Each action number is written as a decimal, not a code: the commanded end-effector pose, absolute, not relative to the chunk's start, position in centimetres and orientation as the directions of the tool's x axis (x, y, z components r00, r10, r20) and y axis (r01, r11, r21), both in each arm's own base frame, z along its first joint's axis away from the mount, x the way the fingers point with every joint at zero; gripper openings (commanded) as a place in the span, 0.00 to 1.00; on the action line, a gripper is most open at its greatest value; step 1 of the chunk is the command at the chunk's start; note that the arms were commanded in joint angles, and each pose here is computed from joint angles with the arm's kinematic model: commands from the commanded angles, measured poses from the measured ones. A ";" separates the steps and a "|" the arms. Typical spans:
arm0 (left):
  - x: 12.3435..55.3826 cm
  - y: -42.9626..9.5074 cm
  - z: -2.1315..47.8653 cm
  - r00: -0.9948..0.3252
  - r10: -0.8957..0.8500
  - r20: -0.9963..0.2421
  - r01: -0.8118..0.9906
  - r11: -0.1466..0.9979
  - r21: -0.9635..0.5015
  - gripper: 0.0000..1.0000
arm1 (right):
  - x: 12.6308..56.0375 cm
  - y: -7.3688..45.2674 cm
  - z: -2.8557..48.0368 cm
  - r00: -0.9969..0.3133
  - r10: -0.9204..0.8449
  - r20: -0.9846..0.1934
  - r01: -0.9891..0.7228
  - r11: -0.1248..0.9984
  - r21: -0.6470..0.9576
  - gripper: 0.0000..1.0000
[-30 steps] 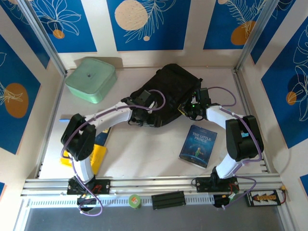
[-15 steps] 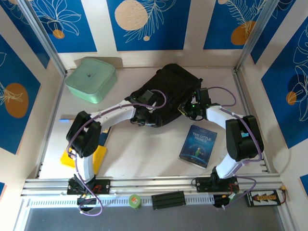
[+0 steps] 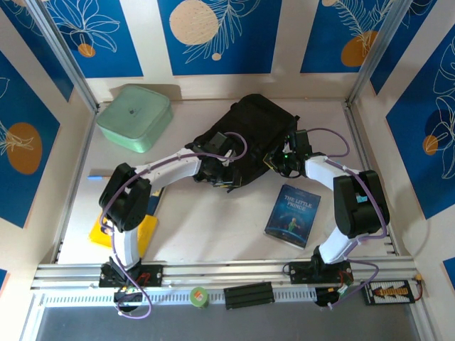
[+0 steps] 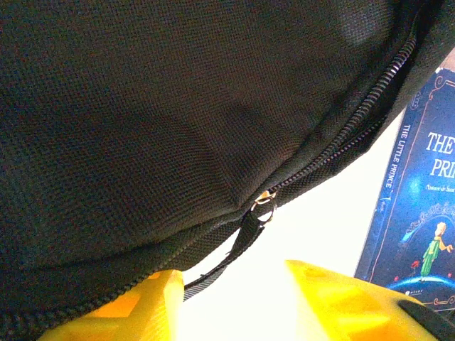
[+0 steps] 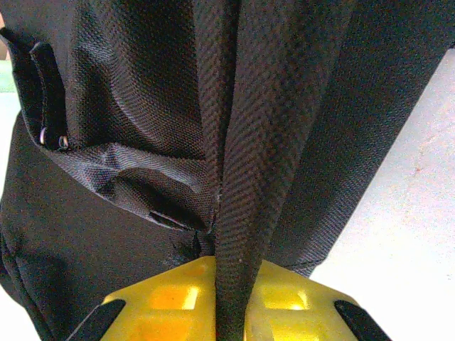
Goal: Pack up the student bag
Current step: Unzip the student bag at the top-center of the table.
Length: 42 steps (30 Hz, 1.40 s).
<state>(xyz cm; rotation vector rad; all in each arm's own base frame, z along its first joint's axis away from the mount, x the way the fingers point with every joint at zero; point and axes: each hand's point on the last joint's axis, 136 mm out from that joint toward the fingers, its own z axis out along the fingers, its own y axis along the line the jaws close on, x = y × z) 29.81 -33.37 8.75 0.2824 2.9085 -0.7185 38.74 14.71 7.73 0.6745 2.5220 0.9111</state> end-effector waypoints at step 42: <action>29.2 -34.6 6.9 -0.879 0.318 -0.355 0.421 0.866 -0.268 0.26 | 38.5 15.7 8.6 -0.832 0.531 -0.160 0.283 0.656 0.700 0.15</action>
